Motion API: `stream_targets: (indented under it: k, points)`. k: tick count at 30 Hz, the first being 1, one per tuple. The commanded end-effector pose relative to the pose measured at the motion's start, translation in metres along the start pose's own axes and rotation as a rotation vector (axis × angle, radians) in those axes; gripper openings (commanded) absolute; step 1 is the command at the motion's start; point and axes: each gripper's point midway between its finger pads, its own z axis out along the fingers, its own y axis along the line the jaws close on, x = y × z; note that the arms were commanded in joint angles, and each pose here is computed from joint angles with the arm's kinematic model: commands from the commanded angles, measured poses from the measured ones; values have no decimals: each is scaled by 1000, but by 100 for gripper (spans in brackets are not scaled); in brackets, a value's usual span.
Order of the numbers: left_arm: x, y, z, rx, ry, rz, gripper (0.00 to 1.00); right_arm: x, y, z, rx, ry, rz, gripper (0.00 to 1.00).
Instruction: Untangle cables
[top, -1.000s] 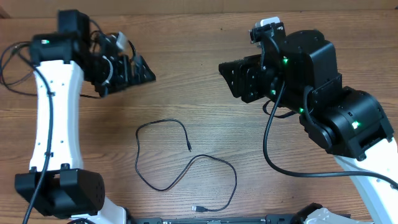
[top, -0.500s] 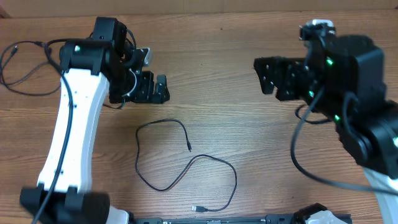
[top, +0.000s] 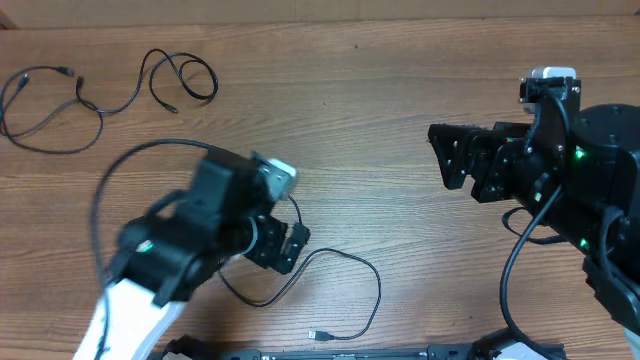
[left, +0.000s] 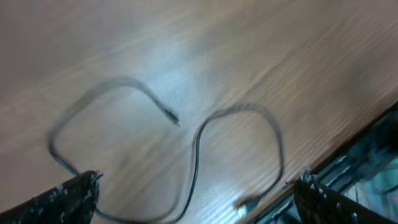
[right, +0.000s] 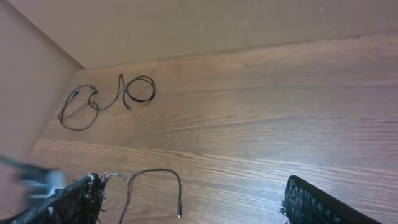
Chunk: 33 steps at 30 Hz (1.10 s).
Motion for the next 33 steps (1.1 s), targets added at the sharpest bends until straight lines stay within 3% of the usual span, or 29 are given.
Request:
stream_targets:
  k: [1, 5, 16, 25, 27, 29, 31, 33]
  points:
    - [32, 11, 45, -22, 138, -68, 100, -4, 0, -1, 5, -11, 5, 95]
    - [54, 17, 79, -28, 251, -131, 100, -4, -1, 7, 13, 7, 7, 99]
    - [99, -12, 133, 176, 592, -260, 100, 2, -6, 38, 43, 81, 11, 100]
    - [136, -28, 163, 153, 787, -192, 99, -1, -7, 65, 54, 108, 13, 100]
    - [140, -31, 168, 145, 797, -160, 95, -3, -6, 70, 54, 108, 13, 100]
    - [141, -34, 173, 137, 792, -127, 85, -4, -6, 75, 54, 109, 13, 100]
    - [140, -37, 177, 134, 780, -101, 73, -3, -7, 79, 57, 114, 13, 100]
    - [138, -39, 180, 135, 764, -88, 54, -3, -7, 81, 59, 119, 13, 100]
